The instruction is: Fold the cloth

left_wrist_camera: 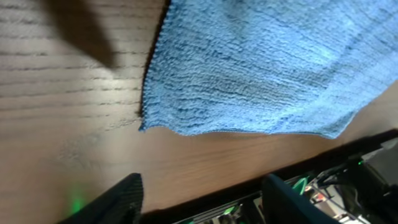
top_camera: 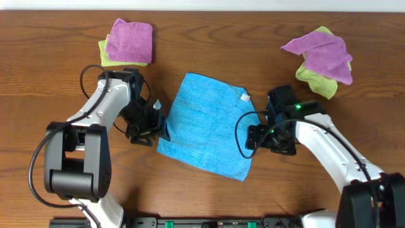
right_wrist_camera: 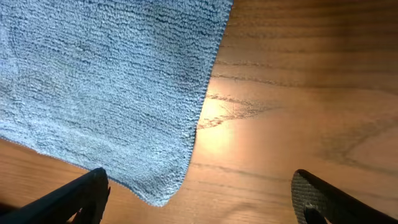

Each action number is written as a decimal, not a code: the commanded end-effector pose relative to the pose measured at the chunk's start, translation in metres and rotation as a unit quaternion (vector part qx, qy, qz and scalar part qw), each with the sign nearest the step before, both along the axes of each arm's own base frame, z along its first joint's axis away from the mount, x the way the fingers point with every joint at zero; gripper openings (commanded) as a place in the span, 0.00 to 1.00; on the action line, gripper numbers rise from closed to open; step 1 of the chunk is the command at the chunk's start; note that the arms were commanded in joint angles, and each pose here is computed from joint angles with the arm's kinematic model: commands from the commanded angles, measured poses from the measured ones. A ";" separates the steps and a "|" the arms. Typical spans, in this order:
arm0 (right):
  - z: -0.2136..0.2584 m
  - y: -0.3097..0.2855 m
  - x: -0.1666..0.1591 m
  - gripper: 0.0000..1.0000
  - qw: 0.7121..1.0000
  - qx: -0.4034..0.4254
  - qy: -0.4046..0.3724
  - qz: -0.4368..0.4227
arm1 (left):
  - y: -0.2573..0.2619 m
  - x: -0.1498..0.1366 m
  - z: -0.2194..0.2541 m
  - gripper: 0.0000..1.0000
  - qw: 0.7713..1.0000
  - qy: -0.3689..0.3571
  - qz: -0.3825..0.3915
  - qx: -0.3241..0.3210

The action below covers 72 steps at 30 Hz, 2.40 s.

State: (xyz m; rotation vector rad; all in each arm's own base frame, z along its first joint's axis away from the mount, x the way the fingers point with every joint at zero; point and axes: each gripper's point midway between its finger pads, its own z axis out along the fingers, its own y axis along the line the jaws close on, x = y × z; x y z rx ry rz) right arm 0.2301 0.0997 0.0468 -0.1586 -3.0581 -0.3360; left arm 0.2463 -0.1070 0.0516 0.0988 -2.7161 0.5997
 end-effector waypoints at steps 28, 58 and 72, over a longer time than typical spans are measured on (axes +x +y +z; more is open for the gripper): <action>0.007 0.026 0.125 0.81 0.955 -0.065 -0.259 0.132 | -0.053 0.005 0.039 0.69 0.981 0.014 0.045 -0.190; -0.028 0.040 0.150 0.45 0.958 -0.072 -0.237 0.143 | -0.055 -0.001 0.045 0.69 0.978 0.022 0.038 -0.205; -0.023 -0.008 0.158 0.50 0.947 -0.200 -0.243 0.061 | -0.054 -0.004 0.046 0.69 0.977 0.023 0.032 -0.207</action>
